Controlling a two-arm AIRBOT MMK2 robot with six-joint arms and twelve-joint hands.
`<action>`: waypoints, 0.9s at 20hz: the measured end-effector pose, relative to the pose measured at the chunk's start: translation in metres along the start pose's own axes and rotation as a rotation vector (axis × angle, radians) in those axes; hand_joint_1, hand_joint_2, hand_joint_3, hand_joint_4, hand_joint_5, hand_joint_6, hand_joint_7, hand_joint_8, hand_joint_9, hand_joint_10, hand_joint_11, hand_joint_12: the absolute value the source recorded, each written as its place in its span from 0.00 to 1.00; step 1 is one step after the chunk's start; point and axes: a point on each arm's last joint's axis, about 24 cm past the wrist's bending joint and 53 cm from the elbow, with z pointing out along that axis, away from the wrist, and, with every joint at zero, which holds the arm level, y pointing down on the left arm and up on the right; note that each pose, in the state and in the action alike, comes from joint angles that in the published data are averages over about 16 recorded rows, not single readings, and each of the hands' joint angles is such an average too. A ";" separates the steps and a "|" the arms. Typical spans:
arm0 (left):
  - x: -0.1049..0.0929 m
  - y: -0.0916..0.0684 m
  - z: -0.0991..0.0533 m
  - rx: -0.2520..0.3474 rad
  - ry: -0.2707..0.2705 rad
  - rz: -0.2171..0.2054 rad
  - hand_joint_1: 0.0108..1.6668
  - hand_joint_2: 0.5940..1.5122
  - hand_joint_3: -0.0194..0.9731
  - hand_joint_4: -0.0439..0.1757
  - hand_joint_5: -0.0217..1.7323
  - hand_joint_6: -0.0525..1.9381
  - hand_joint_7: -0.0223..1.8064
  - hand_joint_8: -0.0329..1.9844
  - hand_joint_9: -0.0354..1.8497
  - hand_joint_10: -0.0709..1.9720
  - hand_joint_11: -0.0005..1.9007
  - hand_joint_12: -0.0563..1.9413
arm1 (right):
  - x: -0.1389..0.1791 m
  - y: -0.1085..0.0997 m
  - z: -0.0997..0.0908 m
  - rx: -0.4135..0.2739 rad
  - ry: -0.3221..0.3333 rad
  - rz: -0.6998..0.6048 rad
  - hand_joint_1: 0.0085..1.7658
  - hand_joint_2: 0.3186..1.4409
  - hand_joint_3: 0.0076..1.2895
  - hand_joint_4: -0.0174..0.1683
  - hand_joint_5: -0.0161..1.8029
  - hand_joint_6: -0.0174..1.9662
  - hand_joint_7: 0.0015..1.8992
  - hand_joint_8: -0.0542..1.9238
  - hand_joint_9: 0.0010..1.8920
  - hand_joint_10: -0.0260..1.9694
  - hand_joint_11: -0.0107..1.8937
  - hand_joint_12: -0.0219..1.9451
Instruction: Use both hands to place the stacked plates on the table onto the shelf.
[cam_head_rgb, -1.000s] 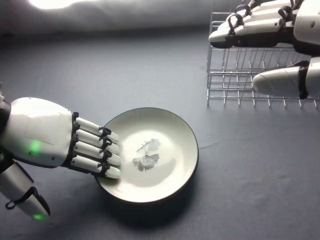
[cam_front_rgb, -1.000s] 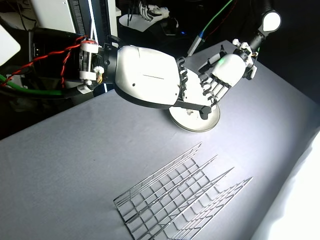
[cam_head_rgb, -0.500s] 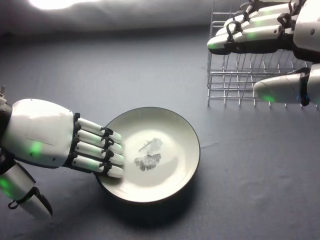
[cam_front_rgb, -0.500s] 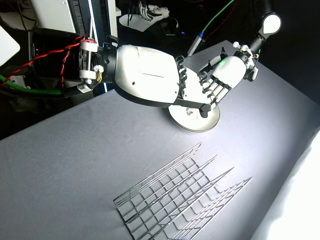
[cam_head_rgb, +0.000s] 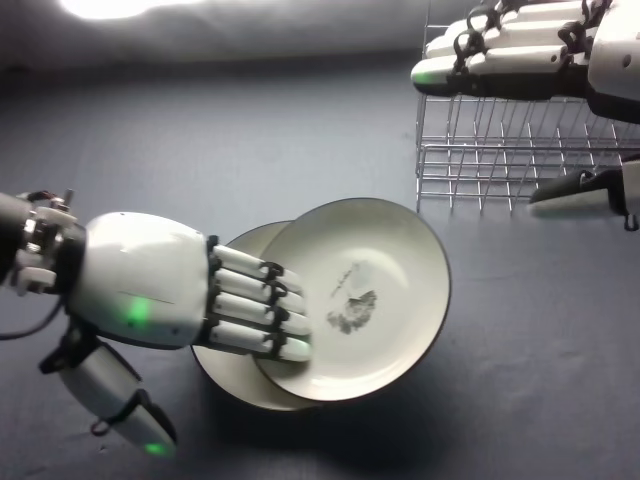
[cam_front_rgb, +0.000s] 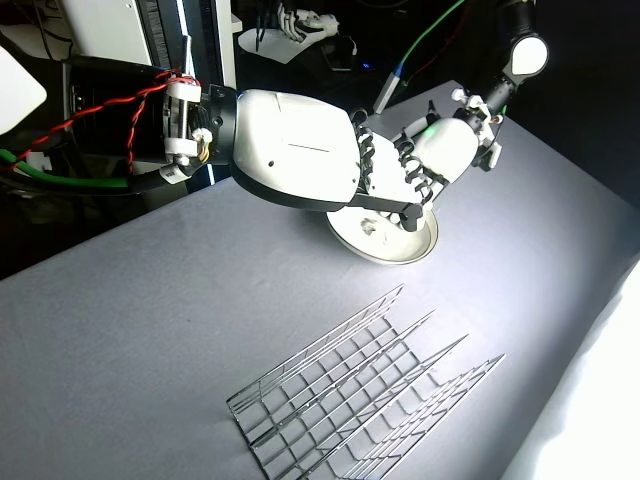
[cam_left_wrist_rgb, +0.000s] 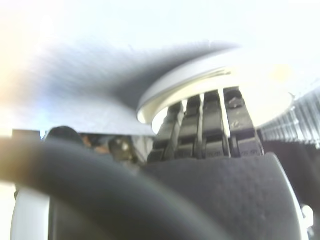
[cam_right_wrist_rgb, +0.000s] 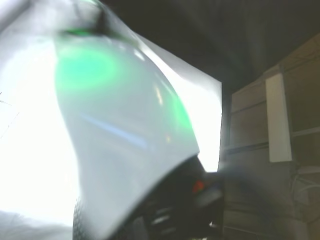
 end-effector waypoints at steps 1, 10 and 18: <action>-0.002 -0.002 0.004 0.006 -0.004 0.001 0.00 0.57 0.04 0.21 0.01 0.01 0.00 0.01 0.03 0.03 0.01 0.03 | 0.001 0.000 0.000 -0.002 0.002 -0.005 0.33 0.81 0.01 0.10 0.11 0.01 0.08 0.03 0.09 0.03 0.01 0.37; -0.017 -0.014 0.025 0.041 -0.031 0.009 0.00 0.57 0.04 0.18 0.01 0.01 0.00 0.01 0.03 0.04 0.01 0.03 | 0.024 0.010 -0.001 -0.053 0.081 -0.109 0.62 0.63 0.01 0.10 0.08 0.01 0.03 0.03 0.03 0.03 0.01 0.24; -0.022 -0.013 0.029 0.046 -0.038 0.006 0.00 0.57 0.04 0.17 0.01 0.01 0.00 0.00 0.03 0.04 0.01 0.03 | 0.064 0.016 -0.007 -0.103 0.198 -0.186 0.67 0.60 0.01 0.11 0.09 0.01 0.04 0.03 0.04 0.02 0.01 0.28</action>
